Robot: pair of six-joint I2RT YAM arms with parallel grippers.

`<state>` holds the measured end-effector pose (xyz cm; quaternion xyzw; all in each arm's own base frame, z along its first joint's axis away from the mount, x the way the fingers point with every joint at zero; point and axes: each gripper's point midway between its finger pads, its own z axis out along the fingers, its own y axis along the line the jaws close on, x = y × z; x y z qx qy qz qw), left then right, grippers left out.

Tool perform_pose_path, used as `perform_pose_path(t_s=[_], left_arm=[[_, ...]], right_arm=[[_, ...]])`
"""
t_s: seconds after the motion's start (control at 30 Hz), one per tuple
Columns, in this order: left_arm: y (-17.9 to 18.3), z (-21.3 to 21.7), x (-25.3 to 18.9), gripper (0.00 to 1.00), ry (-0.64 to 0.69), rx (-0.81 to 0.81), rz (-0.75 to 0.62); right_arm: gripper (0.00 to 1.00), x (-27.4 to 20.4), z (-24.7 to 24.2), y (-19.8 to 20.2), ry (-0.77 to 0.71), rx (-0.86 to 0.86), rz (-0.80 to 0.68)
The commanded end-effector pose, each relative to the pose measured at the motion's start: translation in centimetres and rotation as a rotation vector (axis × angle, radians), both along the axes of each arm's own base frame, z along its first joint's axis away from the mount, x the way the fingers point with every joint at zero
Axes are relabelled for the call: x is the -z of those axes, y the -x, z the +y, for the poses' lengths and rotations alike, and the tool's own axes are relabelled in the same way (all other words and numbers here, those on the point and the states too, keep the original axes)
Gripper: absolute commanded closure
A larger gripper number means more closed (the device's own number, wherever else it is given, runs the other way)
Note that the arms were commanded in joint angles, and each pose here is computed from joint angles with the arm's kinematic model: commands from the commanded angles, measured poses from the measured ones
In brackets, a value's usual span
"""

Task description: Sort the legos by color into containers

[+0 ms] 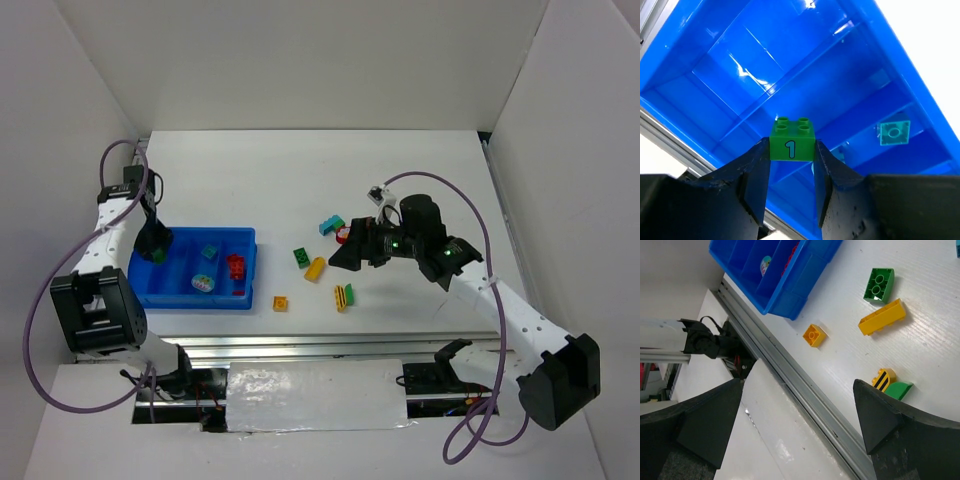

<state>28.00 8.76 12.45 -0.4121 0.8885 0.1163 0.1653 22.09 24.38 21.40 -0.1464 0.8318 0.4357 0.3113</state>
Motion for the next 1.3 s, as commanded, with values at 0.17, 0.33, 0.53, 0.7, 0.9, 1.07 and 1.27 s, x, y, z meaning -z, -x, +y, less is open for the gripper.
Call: perform_pose_path(t_s=[0.17, 0.33, 0.53, 0.7, 0.9, 1.07, 1.27], left_arm=[[-0.9, 0.5, -1.3, 0.09, -0.013, -0.033, -0.041], [-3.1, -2.0, -4.7, 0.01, 0.038, 0.092, -0.162], [-5.9, -12.4, -8.4, 0.01, 0.000, 0.351, -0.204], [-7.1, -22.5, -6.8, 0.02, 0.123, 0.480, -0.189], [-6.9, -29.6, -3.2, 0.04, 0.089, 0.518, -0.099], [-7.5, -32.2, 0.0, 0.07, 0.103, 0.501, -0.064], [-7.9, -33.2, 3.5, 0.11, 0.098, 0.500, 0.006]], right_arm=[[0.00, -1.0, 0.1, 0.0, -0.003, -0.027, -0.033], [0.00, -1.3, 0.1, -0.2, -0.002, -0.015, -0.031], [0.00, -1.2, -2.1, -2.2, 0.063, 0.211, 0.013], [0.00, -1.4, -7.5, -4.5, 0.132, 0.613, 0.056], [0.00, -0.5, -9.7, -3.4, 0.156, 0.716, 0.111], [0.00, 0.5, -9.7, -2.0, 0.149, 0.693, 0.144], [0.00, 0.8, -10.1, -1.2, 0.155, 0.681, 0.132]])
